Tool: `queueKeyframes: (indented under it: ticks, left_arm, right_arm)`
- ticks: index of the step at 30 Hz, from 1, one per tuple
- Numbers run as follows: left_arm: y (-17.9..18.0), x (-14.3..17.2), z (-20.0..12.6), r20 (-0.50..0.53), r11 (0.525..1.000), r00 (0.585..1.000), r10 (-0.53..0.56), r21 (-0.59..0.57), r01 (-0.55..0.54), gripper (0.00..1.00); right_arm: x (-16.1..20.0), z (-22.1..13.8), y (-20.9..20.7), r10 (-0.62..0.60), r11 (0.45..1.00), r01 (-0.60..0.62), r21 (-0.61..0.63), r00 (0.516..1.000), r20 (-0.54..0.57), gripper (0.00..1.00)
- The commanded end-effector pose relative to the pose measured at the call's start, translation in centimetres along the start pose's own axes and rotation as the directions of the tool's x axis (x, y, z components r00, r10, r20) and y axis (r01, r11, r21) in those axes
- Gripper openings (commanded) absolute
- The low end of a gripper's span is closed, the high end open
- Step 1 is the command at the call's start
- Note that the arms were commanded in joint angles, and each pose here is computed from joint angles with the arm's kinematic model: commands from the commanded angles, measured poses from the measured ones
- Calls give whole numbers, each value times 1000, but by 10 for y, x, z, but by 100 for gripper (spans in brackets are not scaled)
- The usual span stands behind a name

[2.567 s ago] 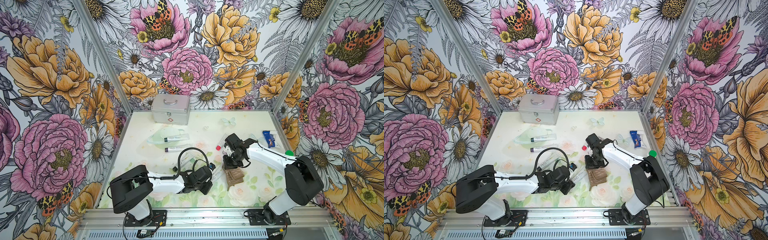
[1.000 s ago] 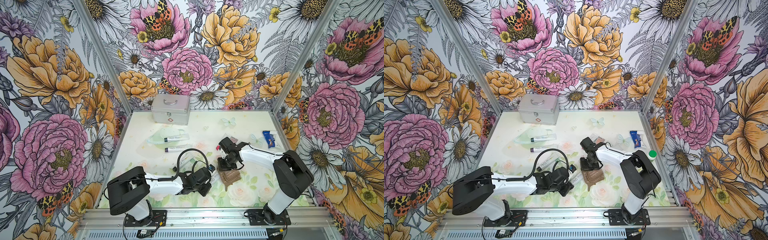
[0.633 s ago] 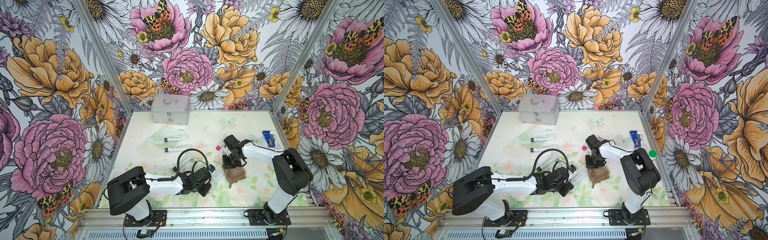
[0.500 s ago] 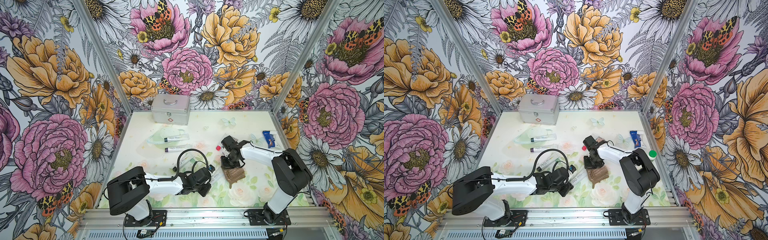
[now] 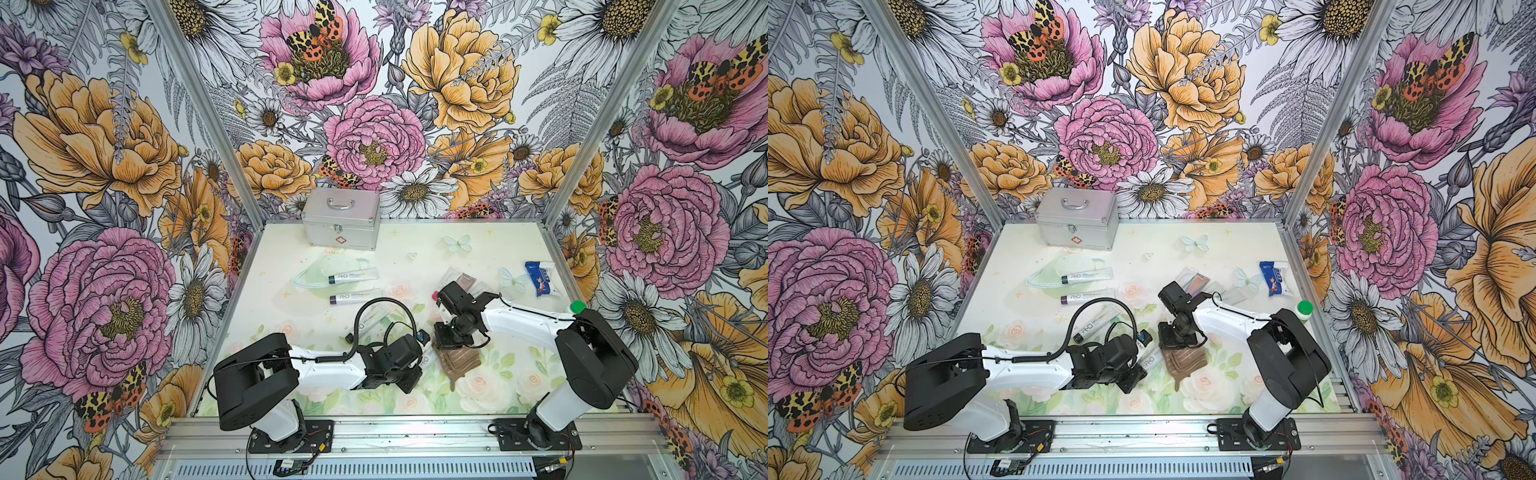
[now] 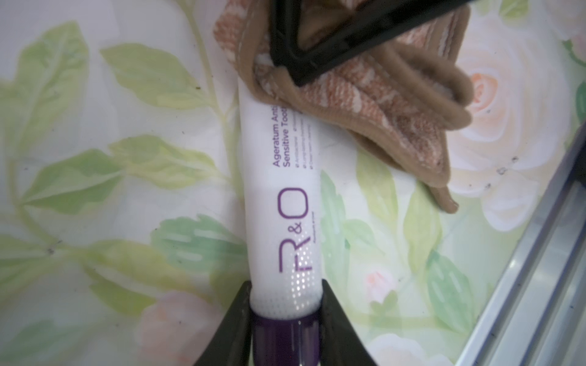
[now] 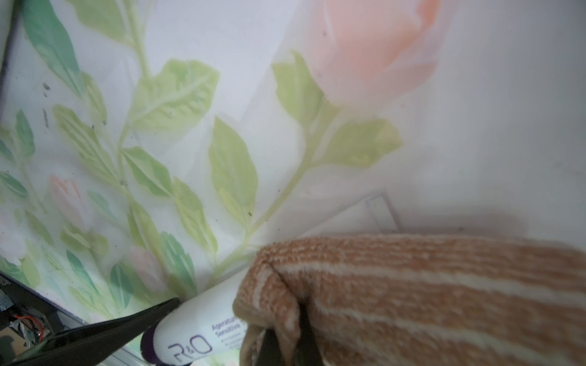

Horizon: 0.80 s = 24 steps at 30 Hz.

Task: Wipe the surface of the toothpaste tube
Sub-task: Wipe the dirt from the toothpaste tube.

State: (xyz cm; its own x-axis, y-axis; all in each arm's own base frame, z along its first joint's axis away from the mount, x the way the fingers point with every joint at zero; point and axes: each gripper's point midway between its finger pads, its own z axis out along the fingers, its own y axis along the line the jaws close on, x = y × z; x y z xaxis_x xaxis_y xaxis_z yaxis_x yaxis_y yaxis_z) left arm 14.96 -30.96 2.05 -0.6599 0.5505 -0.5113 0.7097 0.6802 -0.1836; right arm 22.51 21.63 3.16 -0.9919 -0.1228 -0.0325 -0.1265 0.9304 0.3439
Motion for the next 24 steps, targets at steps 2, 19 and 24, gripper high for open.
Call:
queueKeyframes:
  ticks: [2,19,24]
  left_arm:
    - [-2,-5,-9,45,1000,999,2,-8,-2,32]
    - [-1,-2,-2,35,1000,999,8,-17,-7,32]
    - [0,-4,-3,40,1000,999,5,-15,-4,32]
  right_arm:
    - [-8,6,-46,72,992,-69,109,997,-28,0]
    - [10,7,6,-12,1000,13,14,997,-73,0]
    - [26,6,15,-24,1000,24,-1,996,-82,0]
